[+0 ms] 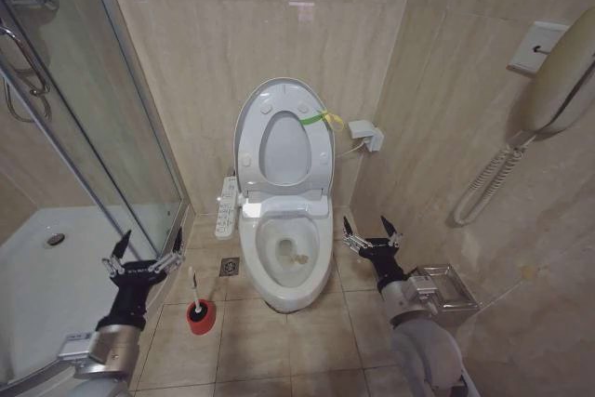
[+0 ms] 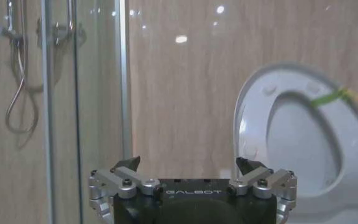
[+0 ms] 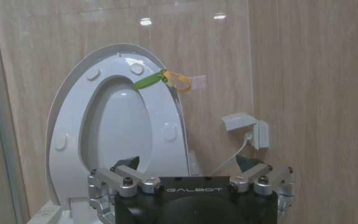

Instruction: Open the toilet lid, clean the toilet bowl with a toilet brush, close the toilet lid, and flush.

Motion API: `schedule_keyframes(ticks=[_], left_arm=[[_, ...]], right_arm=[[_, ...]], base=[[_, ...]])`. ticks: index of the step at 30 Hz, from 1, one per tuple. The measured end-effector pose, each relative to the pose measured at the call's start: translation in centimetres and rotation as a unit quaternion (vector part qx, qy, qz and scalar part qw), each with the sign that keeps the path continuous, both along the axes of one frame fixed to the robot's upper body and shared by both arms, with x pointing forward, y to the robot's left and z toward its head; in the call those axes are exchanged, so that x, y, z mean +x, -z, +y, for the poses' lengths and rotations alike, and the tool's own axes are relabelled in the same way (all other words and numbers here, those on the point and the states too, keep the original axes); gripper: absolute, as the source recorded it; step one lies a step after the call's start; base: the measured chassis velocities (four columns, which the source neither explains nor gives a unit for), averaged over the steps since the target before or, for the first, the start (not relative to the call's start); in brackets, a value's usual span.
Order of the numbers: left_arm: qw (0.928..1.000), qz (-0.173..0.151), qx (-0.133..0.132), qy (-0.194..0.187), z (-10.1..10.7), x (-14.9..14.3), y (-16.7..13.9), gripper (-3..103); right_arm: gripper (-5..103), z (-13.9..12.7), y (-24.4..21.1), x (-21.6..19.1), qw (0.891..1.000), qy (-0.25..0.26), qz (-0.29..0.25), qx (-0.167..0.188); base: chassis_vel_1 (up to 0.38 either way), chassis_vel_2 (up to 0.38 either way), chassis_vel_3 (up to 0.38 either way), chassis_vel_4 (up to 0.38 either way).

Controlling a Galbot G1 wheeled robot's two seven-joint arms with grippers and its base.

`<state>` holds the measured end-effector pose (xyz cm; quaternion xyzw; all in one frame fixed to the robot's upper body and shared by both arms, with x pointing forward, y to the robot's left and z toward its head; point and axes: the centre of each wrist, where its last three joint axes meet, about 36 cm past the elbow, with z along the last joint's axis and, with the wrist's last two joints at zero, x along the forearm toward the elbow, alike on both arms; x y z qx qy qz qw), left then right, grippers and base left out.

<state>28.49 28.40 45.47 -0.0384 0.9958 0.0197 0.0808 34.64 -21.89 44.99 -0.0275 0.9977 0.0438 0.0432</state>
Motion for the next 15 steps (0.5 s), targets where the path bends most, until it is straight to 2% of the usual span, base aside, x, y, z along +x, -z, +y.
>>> schedule_keyframes(ticks=[1, 2, 5, 6, 9, 10, 13, 14, 15], left_arm=[[1.0000, 0.008, -0.001, -0.004, 0.3, 0.4, 1.4, 100], [1.0000, 0.008, -0.001, -0.004, 0.3, 0.4, 1.4, 100], [0.9994, 0.029, -0.005, -0.017, 1.3, 1.5, 5.6, 100], [0.9994, 0.029, -0.005, -0.017, 1.3, 1.5, 5.6, 100], [0.9974, 0.062, -0.010, -0.036, 2.2, 2.6, 9.2, 100], [0.9974, 0.062, -0.010, -0.036, 2.2, 2.6, 9.2, 100], [0.9942, 0.094, -0.014, -0.051, 3.1, 3.6, 13.0, 100], [0.9942, 0.094, -0.014, -0.051, 3.1, 3.6, 13.0, 100], [0.9924, 0.108, -0.017, -0.056, 3.2, 3.9, 14.5, 100]], right_arm=[[100, 0.0, 0.0, 0.0, 1.000, 0.000, 0.000, 0.000], [100, 0.0, 0.0, 0.0, 1.000, 0.000, 0.000, 0.000], [100, 0.0, 0.0, 0.0, 1.000, 0.000, 0.000, 0.000], [100, 0.0, 0.0, 0.0, 1.000, 0.000, 0.000, 0.000], [100, 0.0, 0.0, 0.0, 1.000, 0.000, 0.000, 0.000], [100, 0.0, 0.0, 0.0, 1.000, 0.000, 0.000, 0.000], [100, 0.0, 0.0, 0.0, 1.000, 0.000, 0.000, 0.000], [100, 0.0, 0.0, 0.0, 1.000, 0.000, 0.000, 0.000], [100, 0.0, 0.0, 0.0, 1.000, 0.000, 0.000, 0.000]], base=[[0.000, 0.000, 0.000, 0.000], [0.000, 0.000, 0.000, 0.000], [0.000, 0.000, 0.000, 0.000], [0.000, 0.000, 0.000, 0.000], [0.000, 0.000, 0.000, 0.000], [0.000, 0.000, 0.000, 0.000], [0.000, 0.000, 0.000, 0.000], [0.000, 0.000, 0.000, 0.000], [0.000, 0.000, 0.000, 0.000]])
